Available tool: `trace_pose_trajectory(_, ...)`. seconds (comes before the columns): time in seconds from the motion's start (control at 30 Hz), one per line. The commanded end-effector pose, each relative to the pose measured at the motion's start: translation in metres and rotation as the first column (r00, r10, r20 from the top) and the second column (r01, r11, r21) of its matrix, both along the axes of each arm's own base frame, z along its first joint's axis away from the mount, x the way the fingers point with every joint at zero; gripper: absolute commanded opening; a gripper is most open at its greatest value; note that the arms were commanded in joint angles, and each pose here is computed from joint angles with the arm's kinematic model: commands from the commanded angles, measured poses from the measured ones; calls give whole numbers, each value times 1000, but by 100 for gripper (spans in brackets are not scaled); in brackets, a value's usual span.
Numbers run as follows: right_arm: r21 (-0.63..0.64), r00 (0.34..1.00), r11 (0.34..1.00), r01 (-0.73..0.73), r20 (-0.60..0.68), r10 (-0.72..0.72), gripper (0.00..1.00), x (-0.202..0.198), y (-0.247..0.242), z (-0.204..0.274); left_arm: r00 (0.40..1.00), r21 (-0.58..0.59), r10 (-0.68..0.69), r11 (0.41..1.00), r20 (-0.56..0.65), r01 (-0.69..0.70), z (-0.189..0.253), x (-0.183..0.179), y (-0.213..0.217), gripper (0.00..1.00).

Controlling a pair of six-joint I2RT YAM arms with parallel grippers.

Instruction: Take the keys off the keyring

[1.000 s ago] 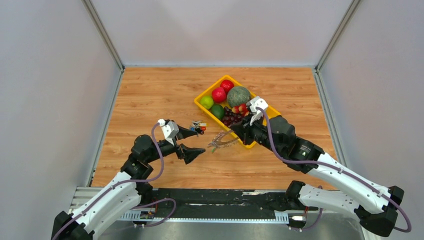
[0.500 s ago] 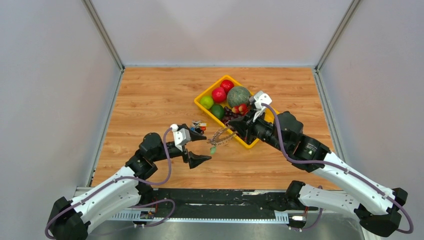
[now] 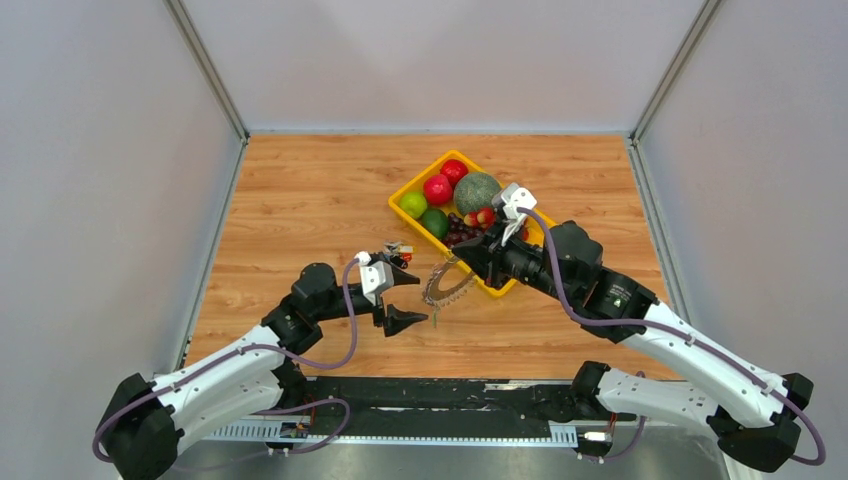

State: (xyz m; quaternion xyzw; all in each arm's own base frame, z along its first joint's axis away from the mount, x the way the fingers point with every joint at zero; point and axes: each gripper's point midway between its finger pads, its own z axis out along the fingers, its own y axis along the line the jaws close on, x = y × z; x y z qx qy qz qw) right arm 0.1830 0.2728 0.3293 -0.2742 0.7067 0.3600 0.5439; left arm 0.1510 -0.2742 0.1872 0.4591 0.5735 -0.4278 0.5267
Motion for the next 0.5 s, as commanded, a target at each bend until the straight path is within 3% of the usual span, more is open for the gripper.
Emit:
trace_pose_trajectory(0.0,91,999,996,-28,46,24,0,-4,3,38,993,-61,-27,998,111,34,32,2,-8,84)
trace_pose_trajectory(0.2,89,999,995,-34,38,30,0,-3,6,37,992,-60,-70,995,108,76,31,-4,-12,77)
trace_pose_trajectory(0.37,89,999,995,-34,37,31,0,-3,6,37,991,-47,-88,995,104,93,29,-6,-13,46)
trace_pose_trajectory(0.47,86,999,996,-22,44,19,0,-2,4,36,991,-36,-85,995,103,89,26,-7,-11,41)
